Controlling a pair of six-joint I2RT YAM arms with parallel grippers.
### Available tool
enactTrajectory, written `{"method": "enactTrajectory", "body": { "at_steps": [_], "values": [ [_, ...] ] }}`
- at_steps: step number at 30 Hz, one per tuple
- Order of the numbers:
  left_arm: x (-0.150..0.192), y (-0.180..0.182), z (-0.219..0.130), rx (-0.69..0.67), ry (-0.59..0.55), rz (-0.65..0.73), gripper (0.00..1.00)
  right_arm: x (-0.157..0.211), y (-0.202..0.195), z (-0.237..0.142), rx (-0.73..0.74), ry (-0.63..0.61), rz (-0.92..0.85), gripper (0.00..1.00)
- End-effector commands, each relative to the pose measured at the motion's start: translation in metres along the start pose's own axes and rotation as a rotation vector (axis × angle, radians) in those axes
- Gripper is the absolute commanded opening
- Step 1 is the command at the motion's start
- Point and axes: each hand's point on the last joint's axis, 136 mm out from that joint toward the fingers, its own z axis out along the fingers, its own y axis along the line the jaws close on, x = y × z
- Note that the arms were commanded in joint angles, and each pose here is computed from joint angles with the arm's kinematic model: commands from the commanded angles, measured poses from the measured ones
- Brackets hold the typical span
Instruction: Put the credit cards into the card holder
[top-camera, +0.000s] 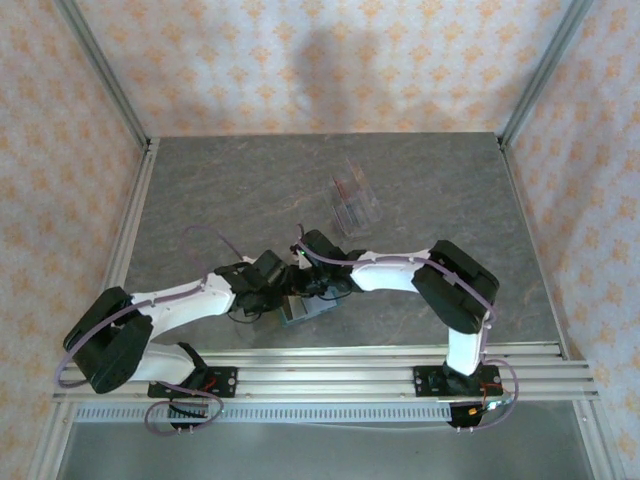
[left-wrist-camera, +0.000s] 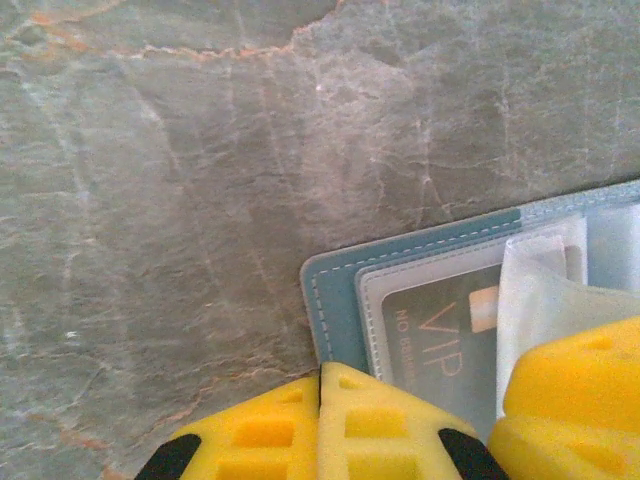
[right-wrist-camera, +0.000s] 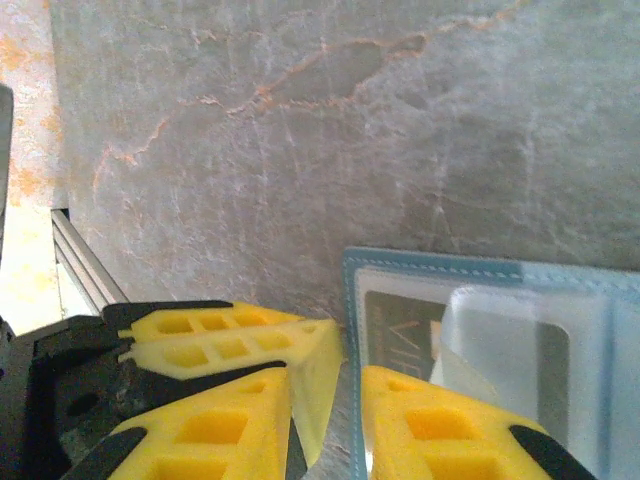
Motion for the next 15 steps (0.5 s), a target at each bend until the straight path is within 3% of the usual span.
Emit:
{"method": "enactTrajectory", "body": {
  "at_steps": [1, 6, 15],
  "values": [
    [0.005, 0.018, -0.006, -0.068, -0.007, 0.012, 0.05, -0.014, 0.032, 0.004, -0.072, -0.034, -0.045, 0.25],
    [0.002, 0.026, -0.019, -0.075, -0.039, 0.006, 0.08, -0.017, 0.041, 0.003, -0.070, -0.035, -0.075, 0.26],
    [-0.001, 0.038, -0.039, -0.066, -0.079, -0.021, 0.23, -0.040, 0.079, -0.015, -0.110, -0.043, -0.165, 0.29]
  ]
}}
